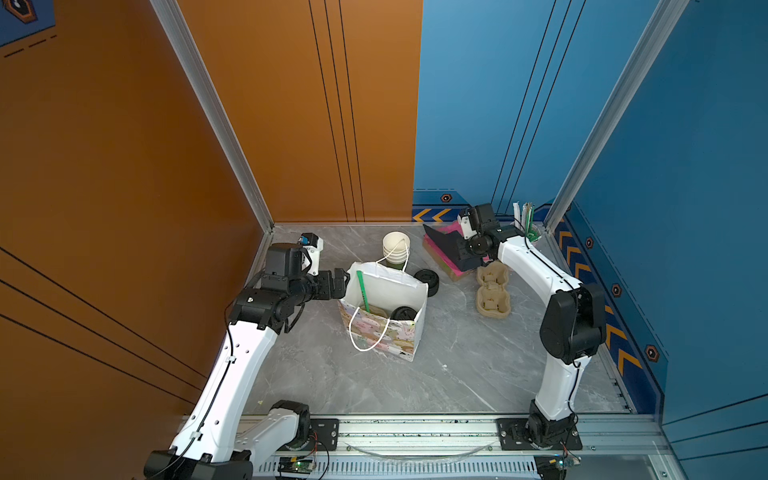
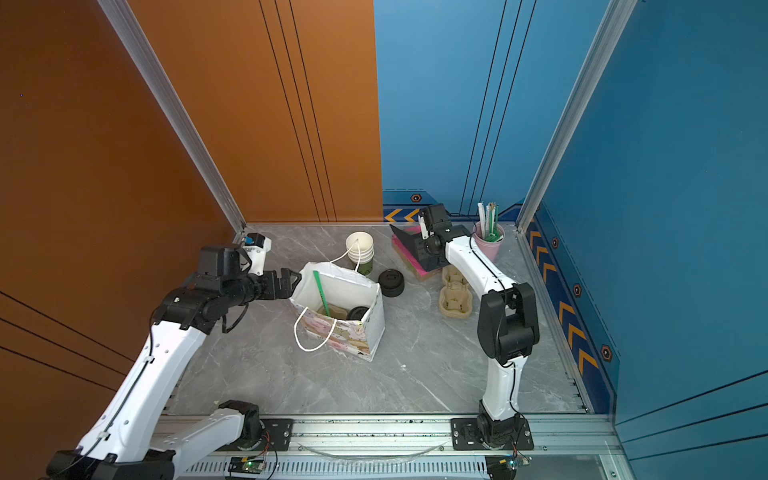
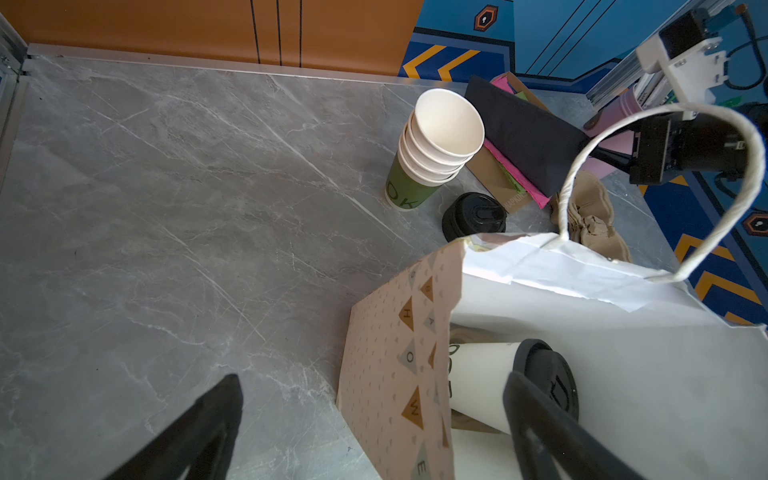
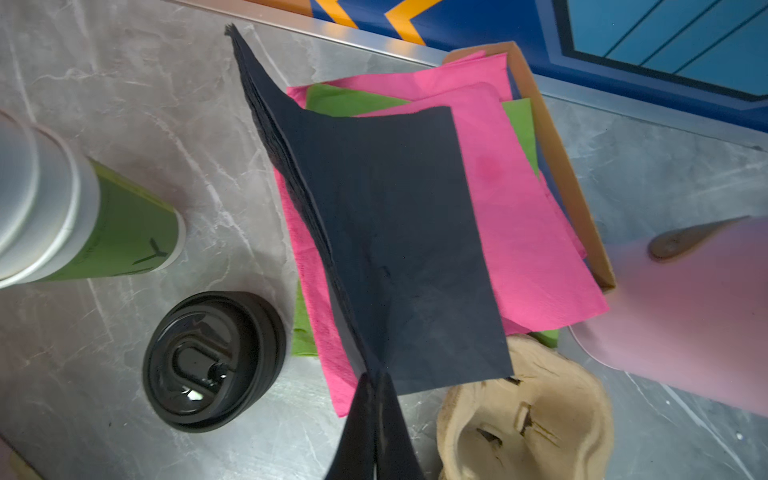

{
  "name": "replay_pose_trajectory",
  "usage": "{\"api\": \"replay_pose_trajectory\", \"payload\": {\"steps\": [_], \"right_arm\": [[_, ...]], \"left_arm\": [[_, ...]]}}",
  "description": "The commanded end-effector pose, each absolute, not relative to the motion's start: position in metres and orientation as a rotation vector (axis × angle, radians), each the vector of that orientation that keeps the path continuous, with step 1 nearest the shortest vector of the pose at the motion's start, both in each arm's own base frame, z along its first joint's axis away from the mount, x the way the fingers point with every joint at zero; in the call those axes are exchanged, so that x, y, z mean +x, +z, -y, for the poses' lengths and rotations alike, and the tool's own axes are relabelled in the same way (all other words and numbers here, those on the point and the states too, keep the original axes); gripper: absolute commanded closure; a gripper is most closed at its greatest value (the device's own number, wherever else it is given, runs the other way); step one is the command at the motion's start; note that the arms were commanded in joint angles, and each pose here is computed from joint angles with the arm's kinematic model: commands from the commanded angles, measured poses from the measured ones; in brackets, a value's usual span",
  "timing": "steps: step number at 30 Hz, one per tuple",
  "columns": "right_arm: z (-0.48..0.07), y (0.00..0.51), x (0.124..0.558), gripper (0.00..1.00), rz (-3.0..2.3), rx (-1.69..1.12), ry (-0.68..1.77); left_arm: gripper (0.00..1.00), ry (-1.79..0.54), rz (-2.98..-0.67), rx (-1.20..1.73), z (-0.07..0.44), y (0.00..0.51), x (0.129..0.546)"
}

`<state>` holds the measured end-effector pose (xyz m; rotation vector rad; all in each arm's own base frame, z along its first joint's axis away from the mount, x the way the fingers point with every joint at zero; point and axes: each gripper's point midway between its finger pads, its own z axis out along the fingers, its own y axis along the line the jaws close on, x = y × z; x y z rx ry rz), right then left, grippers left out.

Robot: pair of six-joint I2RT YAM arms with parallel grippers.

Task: Pack the takeout coffee
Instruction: 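Pinch the top black napkin with the right gripper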

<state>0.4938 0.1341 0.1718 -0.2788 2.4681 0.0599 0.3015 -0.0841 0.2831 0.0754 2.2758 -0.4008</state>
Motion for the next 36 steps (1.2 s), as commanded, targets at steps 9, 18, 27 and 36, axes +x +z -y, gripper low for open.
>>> {"api": "replay_pose_trajectory", "payload": {"steps": [9,18,27,36], "right_arm": [[-0.089,0.14,0.502,1.0,-2.551,-0.149,-0.091],[-0.069,0.117,0.505,1.0,-2.606,-0.132,-0.211],[-0.057,0.113,0.505,1.0,-2.621,-0.13,-0.301],[-0.053,0.099,0.505,0.85,-2.672,-0.157,-0.349]], "left_arm": [[0.02,-0.419,-2.255,0.082,0.087,0.287,0.301],[0.02,-0.419,-2.255,0.08,0.087,0.287,0.301],[0.02,-0.419,-2.253,0.083,0.088,0.287,0.301],[0.02,-0.42,-2.252,0.082,0.088,0.288,0.301]]}}
